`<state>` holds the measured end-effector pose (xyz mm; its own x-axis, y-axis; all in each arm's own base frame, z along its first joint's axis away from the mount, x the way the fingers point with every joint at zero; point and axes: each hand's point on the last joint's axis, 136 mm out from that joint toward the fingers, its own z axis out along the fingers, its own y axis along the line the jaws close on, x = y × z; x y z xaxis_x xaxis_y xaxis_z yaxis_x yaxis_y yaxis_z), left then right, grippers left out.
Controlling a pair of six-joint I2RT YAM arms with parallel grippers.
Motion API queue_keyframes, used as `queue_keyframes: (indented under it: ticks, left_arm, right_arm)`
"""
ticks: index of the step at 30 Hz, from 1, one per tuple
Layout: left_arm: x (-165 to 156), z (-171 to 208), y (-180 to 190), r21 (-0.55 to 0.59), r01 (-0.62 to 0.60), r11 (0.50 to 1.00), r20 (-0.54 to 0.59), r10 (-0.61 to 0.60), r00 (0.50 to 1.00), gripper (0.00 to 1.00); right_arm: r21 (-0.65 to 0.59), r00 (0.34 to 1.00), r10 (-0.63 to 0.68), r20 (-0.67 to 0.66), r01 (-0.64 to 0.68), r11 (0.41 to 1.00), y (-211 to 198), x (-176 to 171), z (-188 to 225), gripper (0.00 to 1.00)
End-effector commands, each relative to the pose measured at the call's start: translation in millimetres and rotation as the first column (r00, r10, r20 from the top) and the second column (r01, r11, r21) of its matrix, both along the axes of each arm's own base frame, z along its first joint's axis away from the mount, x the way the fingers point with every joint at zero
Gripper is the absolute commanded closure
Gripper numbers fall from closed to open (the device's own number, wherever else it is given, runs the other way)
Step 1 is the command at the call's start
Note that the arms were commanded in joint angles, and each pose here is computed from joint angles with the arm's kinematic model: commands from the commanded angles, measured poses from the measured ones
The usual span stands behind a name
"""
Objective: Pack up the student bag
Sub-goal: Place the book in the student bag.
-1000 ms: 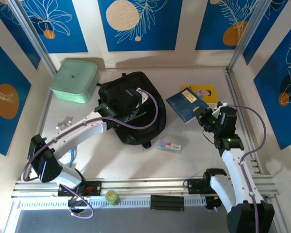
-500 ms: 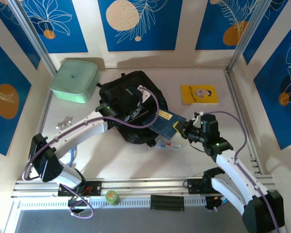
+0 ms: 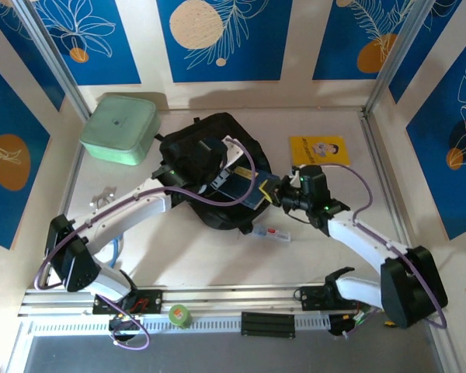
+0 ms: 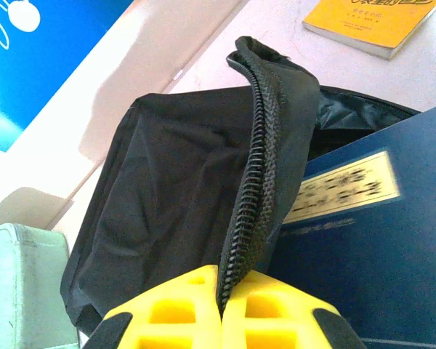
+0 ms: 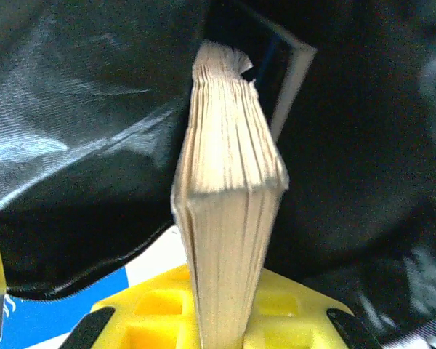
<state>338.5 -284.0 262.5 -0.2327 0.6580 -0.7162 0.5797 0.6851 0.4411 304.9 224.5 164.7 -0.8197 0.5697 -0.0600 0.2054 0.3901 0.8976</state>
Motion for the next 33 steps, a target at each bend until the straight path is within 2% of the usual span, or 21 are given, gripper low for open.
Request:
queue_keyframes:
  ticks: [1,6,11,16,20,25,27,31,33]
  left_arm:
    - [-3,35,-4,-0.099,0.031,0.995,0.073,-0.024,0.997,1.00]
    - [-4,35,-3,-0.100,0.027,0.995,0.067,-0.020,0.998,1.00]
    - [-3,37,0,-0.106,0.006,0.994,0.069,0.001,0.998,1.00]
    - [1,44,8,-0.099,-0.036,0.994,0.087,0.045,0.995,1.00]
    - [3,43,8,-0.117,-0.065,0.991,0.068,0.073,0.995,1.00]
    - [5,45,10,-0.132,-0.119,0.984,0.023,0.123,0.992,1.00]
    - [5,42,9,-0.137,-0.117,0.984,0.019,0.121,0.993,1.00]
    - [5,40,9,-0.140,-0.122,0.983,0.016,0.125,0.992,1.00]
    - [5,39,9,-0.140,-0.123,0.983,0.015,0.126,0.992,1.00]
  right_arm:
    - [0.041,0.994,0.010,0.104,-0.015,0.999,22,23,29,0.90]
    - [-0.021,0.997,0.002,0.072,-0.001,1.000,42,46,8,0.91]
    - [-0.178,0.995,-0.090,0.038,0.095,0.979,40,68,-35,0.90]
    - [-0.179,0.990,-0.137,0.037,0.142,0.974,50,89,-58,0.90]
    - [-0.207,0.984,-0.167,0.068,0.178,0.962,68,104,-67,0.89]
    - [-0.176,0.985,-0.167,0.048,0.173,0.969,95,115,-91,0.86]
    - [-0.159,0.990,-0.139,0.032,0.142,0.977,104,116,-96,0.81]
    - [-0.157,0.993,-0.103,0.055,0.111,0.981,104,109,-91,0.63]
    - [-0.161,0.995,-0.077,0.056,0.086,0.983,102,105,-84,0.60]
